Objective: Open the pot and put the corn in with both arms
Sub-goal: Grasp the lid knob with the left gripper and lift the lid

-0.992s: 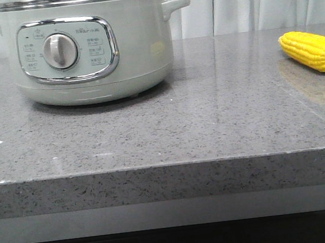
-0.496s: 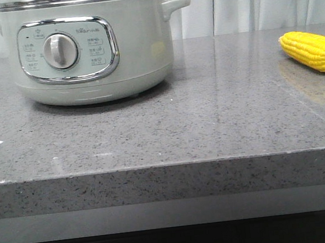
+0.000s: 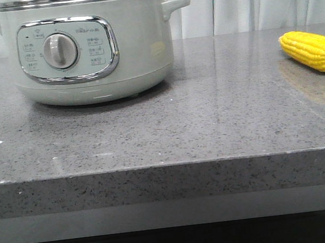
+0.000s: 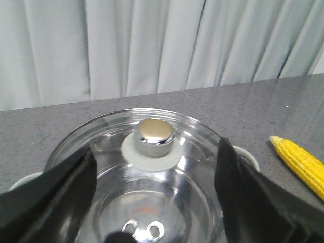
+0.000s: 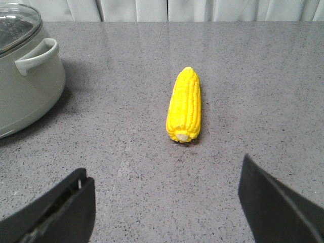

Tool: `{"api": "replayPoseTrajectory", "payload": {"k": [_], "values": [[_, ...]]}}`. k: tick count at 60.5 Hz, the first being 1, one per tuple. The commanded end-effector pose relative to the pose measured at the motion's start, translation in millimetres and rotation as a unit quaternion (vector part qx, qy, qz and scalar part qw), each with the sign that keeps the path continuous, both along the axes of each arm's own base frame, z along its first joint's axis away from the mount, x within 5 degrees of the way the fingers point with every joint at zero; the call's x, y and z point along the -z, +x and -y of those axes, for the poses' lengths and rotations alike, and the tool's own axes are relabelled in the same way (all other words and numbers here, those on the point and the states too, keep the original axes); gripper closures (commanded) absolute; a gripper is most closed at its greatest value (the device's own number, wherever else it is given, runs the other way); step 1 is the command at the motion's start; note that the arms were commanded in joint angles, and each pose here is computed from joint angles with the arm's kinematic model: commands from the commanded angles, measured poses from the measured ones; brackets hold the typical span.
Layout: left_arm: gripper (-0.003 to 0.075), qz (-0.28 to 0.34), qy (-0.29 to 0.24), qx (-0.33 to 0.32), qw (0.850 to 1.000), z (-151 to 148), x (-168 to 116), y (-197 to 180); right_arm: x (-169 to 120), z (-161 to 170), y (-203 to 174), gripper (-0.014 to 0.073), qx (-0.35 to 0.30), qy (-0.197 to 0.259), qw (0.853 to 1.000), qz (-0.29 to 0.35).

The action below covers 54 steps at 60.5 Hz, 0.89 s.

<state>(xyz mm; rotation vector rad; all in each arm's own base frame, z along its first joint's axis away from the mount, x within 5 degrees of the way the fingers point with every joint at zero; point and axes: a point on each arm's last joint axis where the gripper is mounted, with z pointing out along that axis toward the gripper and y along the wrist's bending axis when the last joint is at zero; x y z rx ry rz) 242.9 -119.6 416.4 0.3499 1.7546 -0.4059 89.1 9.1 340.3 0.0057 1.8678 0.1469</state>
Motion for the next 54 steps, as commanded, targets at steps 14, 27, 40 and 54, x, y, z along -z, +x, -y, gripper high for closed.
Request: {"api": "replayPoseTrajectory", "payload": {"k": [14,27,40,54], "values": [[0.0228,0.052,-0.028,0.006,0.998,37.8,-26.4,63.4,-18.5,0.8,2.3,0.0,0.004,-0.001,0.998,0.057],[0.0228,0.035,-0.03,-0.006,0.999,46.9,-16.9,100.8,-18.5,0.8,2.3,0.0,0.004,-0.001,0.998,0.057],[0.0228,0.009,-0.018,-0.008,1.0,52.6,2.5,118.6,-18.5,0.8,2.3,0.0,0.004,-0.001,0.998,0.057],[0.0228,-0.016,-0.006,-0.007,1.0,56.3,16.7,125.6,-19.3,0.8,2.4,0.0,0.004,-0.001,0.998,0.061]]}}
